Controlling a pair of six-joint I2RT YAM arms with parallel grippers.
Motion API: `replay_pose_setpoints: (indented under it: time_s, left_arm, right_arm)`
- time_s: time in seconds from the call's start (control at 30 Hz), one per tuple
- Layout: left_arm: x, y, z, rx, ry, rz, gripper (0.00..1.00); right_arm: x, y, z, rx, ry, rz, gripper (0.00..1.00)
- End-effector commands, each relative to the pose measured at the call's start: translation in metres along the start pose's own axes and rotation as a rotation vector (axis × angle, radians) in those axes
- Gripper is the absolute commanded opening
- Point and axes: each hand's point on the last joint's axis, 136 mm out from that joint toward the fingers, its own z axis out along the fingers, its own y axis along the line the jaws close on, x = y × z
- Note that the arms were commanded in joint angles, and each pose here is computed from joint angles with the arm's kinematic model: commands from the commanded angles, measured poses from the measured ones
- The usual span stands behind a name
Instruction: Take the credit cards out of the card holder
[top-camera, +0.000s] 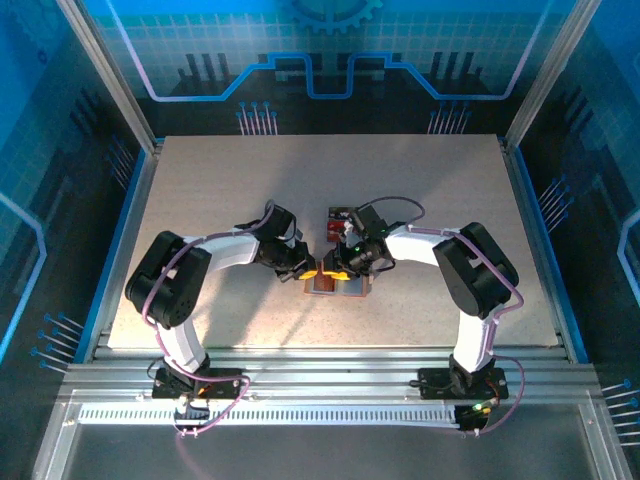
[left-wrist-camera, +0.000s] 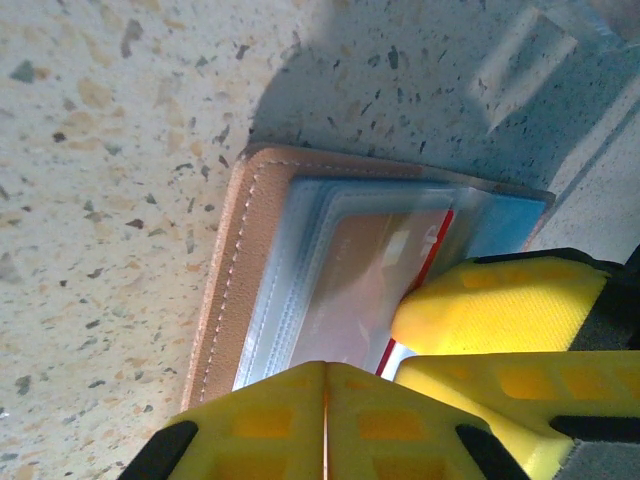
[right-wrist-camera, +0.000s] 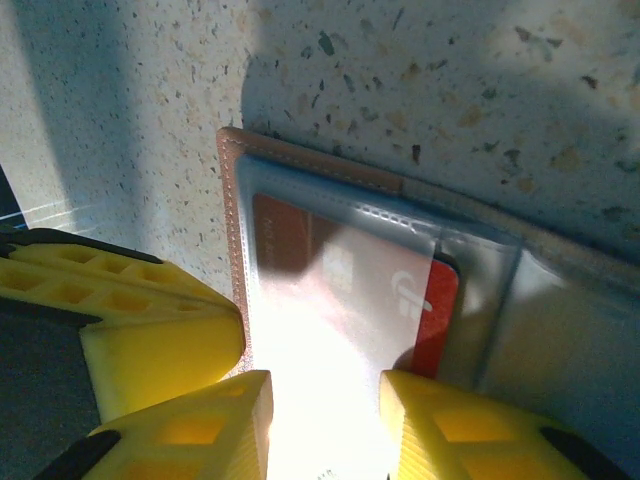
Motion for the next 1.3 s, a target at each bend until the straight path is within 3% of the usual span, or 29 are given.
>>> replay_pose_setpoints:
  time_s: [0.0, 0.57, 1.27]
  left_arm:
    - [0.0, 0.001, 0.0, 0.005, 0.016, -0.011, 0.08]
    - [0.005, 0.004, 0.012, -0.007, 0.067, -0.02, 0.08]
    - [0.003, 0.002, 0.008, -0.013, 0.055, -0.014, 0.07]
  right_arm:
    - [0.011, -0.007, 0.005, 0.028, 0.034, 0.013, 0.35]
    - [0.01, 0.009, -0.01, -0.009, 0.004, -0.013, 0.35]
    - [0.016, -0.012, -0.002, 0.05, 0.032, 0.005, 0.35]
